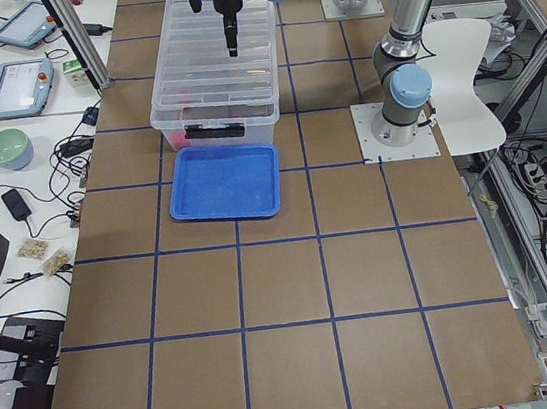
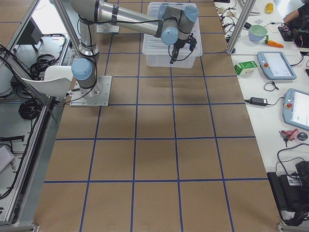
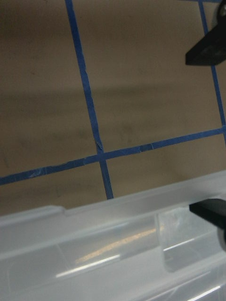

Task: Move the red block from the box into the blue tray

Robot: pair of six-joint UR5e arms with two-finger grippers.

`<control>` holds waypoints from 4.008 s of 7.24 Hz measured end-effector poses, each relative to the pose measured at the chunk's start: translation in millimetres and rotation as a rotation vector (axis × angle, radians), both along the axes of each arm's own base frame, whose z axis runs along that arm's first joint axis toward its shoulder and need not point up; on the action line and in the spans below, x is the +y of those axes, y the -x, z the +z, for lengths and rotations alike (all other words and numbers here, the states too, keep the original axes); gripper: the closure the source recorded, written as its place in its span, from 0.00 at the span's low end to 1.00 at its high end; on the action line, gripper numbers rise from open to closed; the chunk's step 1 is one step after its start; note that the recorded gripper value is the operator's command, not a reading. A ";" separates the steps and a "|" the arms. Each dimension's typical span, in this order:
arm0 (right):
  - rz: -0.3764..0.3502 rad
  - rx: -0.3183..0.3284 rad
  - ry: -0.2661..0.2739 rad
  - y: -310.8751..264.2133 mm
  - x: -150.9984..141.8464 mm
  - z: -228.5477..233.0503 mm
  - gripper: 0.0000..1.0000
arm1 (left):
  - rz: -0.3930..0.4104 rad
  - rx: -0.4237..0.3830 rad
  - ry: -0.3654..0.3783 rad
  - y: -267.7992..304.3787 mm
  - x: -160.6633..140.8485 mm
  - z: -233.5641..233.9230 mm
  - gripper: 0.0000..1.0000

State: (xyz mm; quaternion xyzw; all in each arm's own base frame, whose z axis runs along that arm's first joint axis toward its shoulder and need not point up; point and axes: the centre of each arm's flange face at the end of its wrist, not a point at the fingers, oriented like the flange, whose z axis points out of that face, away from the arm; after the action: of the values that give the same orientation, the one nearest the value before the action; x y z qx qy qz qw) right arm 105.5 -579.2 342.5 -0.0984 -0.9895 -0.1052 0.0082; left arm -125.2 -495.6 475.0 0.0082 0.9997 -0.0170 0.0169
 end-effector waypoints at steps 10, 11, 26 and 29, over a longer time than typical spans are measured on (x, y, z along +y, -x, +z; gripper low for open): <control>0.042 0.050 -0.017 99.6 -7.1 6.1 0.00 | -0.002 0.003 -0.027 10.4 -9.6 -20.6 0.00; 0.055 0.052 -0.020 111.6 -7.1 6.5 0.00 | -0.009 0.003 -0.030 10.5 -14.4 -26.3 0.00; 0.126 0.036 0.052 167.3 -14.0 56.4 0.00 | -0.111 0.020 -0.052 -14.6 -38.0 -228.5 0.00; 0.142 0.045 0.127 146.6 8.8 127.1 0.00 | -0.125 0.028 -0.051 -15.0 -45.0 -249.2 0.00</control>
State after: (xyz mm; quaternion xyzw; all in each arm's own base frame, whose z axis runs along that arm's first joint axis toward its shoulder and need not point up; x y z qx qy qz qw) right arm -41.1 -570.5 469.6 -0.0308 -0.9983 -0.0393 0.0314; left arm -110.1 -540.6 225.8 0.0707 0.9975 0.0075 0.0019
